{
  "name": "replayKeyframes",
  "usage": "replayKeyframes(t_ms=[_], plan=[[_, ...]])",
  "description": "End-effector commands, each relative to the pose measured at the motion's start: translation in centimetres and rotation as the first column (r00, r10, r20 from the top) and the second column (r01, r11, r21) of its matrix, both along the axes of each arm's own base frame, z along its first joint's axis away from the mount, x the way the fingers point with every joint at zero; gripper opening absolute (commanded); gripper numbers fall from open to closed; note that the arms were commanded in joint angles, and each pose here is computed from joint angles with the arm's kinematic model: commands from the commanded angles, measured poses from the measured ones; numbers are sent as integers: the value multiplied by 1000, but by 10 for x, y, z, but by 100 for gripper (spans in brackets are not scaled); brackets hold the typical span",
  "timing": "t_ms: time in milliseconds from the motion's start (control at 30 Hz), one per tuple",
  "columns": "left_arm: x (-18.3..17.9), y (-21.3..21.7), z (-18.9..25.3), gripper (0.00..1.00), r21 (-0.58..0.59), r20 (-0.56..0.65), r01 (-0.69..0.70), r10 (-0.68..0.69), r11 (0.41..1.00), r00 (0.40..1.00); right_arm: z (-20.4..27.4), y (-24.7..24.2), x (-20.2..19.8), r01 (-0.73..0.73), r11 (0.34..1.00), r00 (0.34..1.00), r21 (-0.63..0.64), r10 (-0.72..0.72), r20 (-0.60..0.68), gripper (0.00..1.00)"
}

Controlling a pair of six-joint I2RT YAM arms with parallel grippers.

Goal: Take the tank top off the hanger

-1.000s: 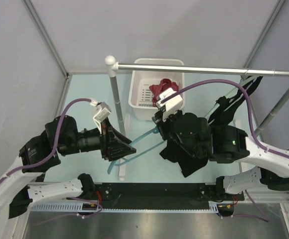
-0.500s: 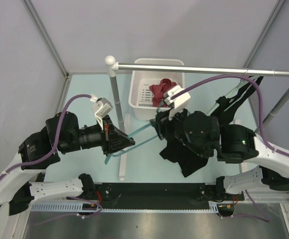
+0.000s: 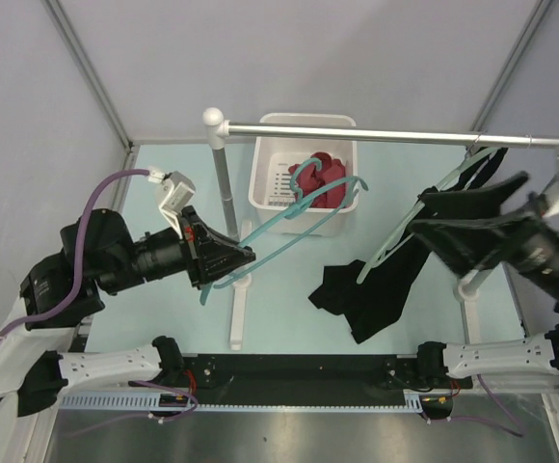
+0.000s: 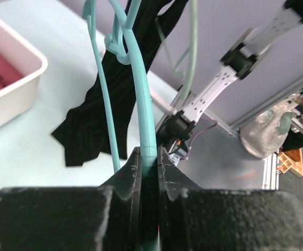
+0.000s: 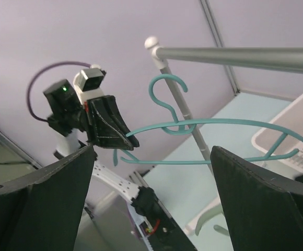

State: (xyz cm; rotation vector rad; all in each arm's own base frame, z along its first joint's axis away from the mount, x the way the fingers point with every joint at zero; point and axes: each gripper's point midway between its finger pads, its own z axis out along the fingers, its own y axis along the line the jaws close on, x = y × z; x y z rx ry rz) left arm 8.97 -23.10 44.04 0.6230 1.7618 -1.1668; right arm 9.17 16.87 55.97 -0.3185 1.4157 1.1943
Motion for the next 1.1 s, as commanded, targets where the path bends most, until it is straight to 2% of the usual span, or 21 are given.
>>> replayKeyframes(t_ms=[0, 100, 200, 333, 567, 633, 767, 1067], plan=[[-3, -18, 49, 0, -119, 98, 77, -66, 990, 993, 0, -46, 4, 54, 992, 996, 111, -46, -70, 98], [-2, -32, 59, 0, -139, 109, 113, -99, 984, 989, -5, -70, 5, 77, 982, 994, 172, -62, -92, 97], [2, -44, 73, 0, -171, 128, 127, -105, 977, 986, -16, -90, 14, 154, 973, 982, 172, -131, -133, 93], [13, -59, 81, 0, -185, 126, 109, -86, 977, 988, -33, -98, 26, 246, 957, 956, 154, -214, -201, 79], [30, -91, 86, 0, -193, 121, 84, -61, 978, 991, -46, -86, 37, 314, 946, 931, 77, -291, -221, 75], [35, -99, 85, 0, -194, 122, 69, -46, 979, 991, -50, -89, 41, 348, 936, 917, 60, -326, -231, 70], [40, -115, 81, 0, -190, 118, 64, -42, 980, 992, -53, -98, 45, 385, 920, 900, 68, -359, -247, 64], [59, -150, 64, 0, -160, 107, 39, -22, 986, 994, -60, -103, 49, 421, 904, 883, 70, -391, -261, 61]])
